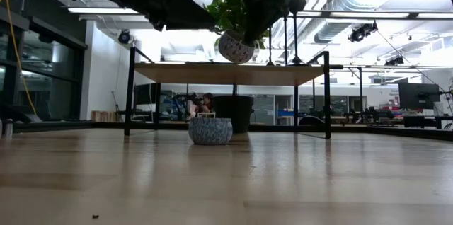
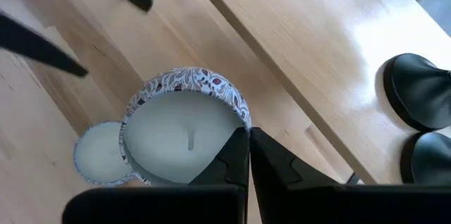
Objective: Pick & Place candle stick holders
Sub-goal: Put the white scented candle on the shelf
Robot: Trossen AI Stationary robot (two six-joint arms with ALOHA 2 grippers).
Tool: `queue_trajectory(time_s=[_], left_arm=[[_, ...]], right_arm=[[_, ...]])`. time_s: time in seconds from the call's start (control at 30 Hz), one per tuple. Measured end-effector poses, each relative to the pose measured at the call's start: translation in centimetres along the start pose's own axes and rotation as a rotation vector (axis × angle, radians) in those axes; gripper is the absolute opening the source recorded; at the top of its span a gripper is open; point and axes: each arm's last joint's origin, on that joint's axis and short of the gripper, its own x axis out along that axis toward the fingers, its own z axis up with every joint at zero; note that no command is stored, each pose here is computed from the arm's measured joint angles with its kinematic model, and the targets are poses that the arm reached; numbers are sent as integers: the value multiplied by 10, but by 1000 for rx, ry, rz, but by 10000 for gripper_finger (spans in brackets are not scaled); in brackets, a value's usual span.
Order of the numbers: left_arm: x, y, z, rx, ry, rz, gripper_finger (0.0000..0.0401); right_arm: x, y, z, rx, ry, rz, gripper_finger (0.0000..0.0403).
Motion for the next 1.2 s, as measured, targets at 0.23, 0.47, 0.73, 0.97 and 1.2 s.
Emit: queue_trajectory(time_s=[0.23, 0.47, 0.73, 0.97, 1.2], left_arm=[[-5, 3, 6, -19, -14, -2, 163], [-5, 3, 1, 12, 32, -14, 163], [-9, 0, -7, 290, 101, -160, 163], [-9, 1, -11, 387, 140, -171, 191], [-9, 2, -11, 399, 139, -134, 295]], right_arm=[[2, 1, 6, 10, -38, 18, 0], [2, 2, 7, -11, -41, 30, 0], [3, 3, 6, -73, 14, 109, 0], [3, 3, 6, -82, 27, 129, 0], [4, 4, 6, -103, 58, 186, 0]])
